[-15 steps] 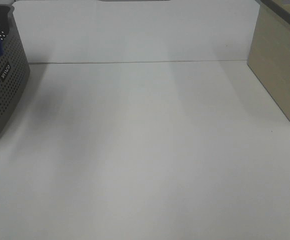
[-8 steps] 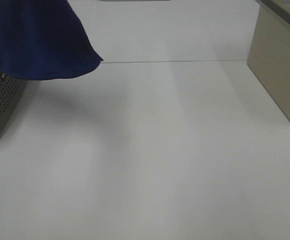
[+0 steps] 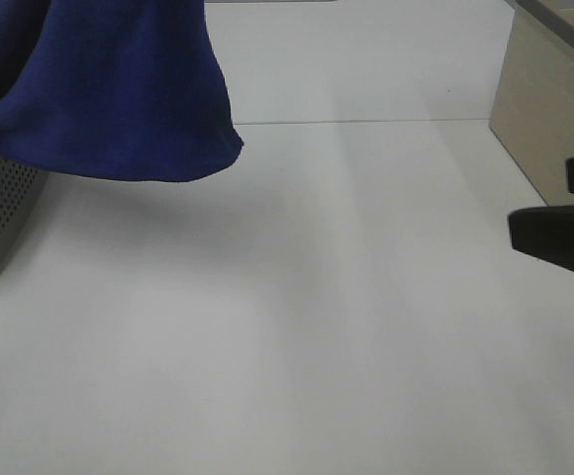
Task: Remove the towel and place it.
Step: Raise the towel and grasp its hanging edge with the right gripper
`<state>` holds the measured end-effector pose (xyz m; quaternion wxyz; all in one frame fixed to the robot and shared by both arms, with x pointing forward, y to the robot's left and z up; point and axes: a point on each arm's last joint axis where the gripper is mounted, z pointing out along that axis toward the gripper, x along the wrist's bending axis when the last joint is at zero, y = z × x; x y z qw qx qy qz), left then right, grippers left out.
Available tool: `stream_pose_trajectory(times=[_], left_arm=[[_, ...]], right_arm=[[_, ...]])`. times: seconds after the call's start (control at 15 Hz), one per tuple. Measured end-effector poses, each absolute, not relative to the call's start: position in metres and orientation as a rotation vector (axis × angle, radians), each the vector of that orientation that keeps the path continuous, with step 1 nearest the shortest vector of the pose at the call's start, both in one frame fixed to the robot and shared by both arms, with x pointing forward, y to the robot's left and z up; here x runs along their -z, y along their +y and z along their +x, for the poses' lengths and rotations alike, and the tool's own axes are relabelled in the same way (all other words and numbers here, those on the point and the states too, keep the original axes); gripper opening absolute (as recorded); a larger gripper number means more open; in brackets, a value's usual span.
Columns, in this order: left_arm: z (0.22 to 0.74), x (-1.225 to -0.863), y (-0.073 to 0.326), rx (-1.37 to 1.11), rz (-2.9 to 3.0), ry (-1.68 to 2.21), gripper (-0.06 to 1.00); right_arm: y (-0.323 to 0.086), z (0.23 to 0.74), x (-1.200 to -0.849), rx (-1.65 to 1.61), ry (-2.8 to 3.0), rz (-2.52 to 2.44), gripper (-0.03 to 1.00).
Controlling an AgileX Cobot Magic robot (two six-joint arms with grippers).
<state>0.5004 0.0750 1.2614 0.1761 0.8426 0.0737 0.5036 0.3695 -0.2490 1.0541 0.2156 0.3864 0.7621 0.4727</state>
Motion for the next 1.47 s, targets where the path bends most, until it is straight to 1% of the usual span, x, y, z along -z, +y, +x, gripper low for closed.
stream_pose_trajectory(times=[0.27,0.6,0.67,0.73,0.87,1.27,1.47], left_arm=[[0.503,-1.257,0.06,-1.389,2.332,0.158,0.0],[0.501,-1.256,0.053,-1.307,2.279,0.149,0.0],[0.501,-1.256,0.052,-1.297,2.282,0.139,0.0],[0.501,-1.255,0.051,-1.307,2.297,0.096,0.0],[0.501,-1.253,0.049,-1.301,2.304,0.077,0.0],[0.501,-1.252,0.048,-1.282,2.303,0.077,0.0],[0.501,-1.252,0.048,-1.282,2.303,0.076,0.0]], right_arm=[[-0.239,0.417,-1.042,-1.553,2.057,0.985,0.72],[-0.228,0.457,-1.019,-1.691,2.152,0.785,0.72],[-0.226,0.468,-1.017,-1.727,2.168,0.767,0.72],[-0.221,0.488,-1.02,-1.849,2.172,0.705,0.72],[-0.21,0.506,-1.023,-1.963,2.186,0.613,0.72],[-0.154,0.538,-1.018,-2.0,2.309,0.448,0.72],[-0.141,0.547,-1.004,-1.983,2.382,0.44,0.72]])
